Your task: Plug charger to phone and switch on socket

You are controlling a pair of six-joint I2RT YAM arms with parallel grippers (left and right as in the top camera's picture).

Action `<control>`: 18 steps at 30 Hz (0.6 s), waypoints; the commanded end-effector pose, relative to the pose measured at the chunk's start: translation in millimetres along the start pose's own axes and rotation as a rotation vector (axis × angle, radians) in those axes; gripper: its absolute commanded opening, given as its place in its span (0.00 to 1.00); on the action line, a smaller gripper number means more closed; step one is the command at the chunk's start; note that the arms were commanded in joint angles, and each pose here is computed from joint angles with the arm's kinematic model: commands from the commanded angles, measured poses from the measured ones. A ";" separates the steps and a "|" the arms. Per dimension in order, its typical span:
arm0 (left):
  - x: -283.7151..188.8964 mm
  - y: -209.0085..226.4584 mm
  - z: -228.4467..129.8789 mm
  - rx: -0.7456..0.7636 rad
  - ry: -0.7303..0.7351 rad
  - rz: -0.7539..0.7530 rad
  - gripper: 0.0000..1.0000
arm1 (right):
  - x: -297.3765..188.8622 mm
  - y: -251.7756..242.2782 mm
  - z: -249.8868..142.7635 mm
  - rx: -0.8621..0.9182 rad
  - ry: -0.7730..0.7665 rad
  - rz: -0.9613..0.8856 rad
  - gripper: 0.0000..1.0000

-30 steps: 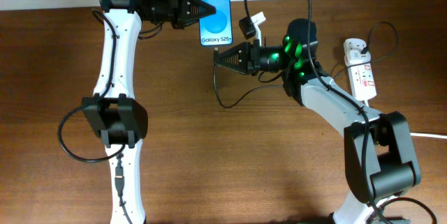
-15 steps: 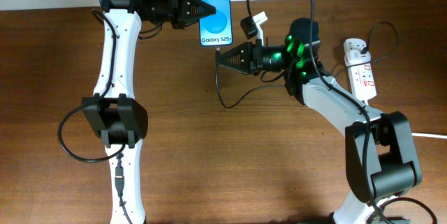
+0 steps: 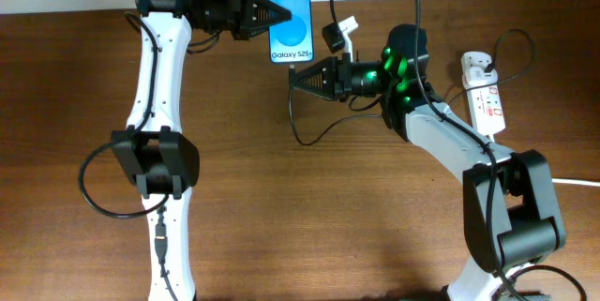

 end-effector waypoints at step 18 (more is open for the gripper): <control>-0.9 -31.8 -8.3 0.092 0.016 -0.051 0.00 | 0.5 9.7 4.4 -0.017 0.016 0.005 0.04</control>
Point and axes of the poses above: each gripper's point midway between its finger pads, its own x axis out along the fingers, its own y axis along the line the jaws close on, z = x × y, the point moved 1 cm from there along -x, back along the fingers, and after that the axes turned 11 degrees about -x, right-handed, at the moved point
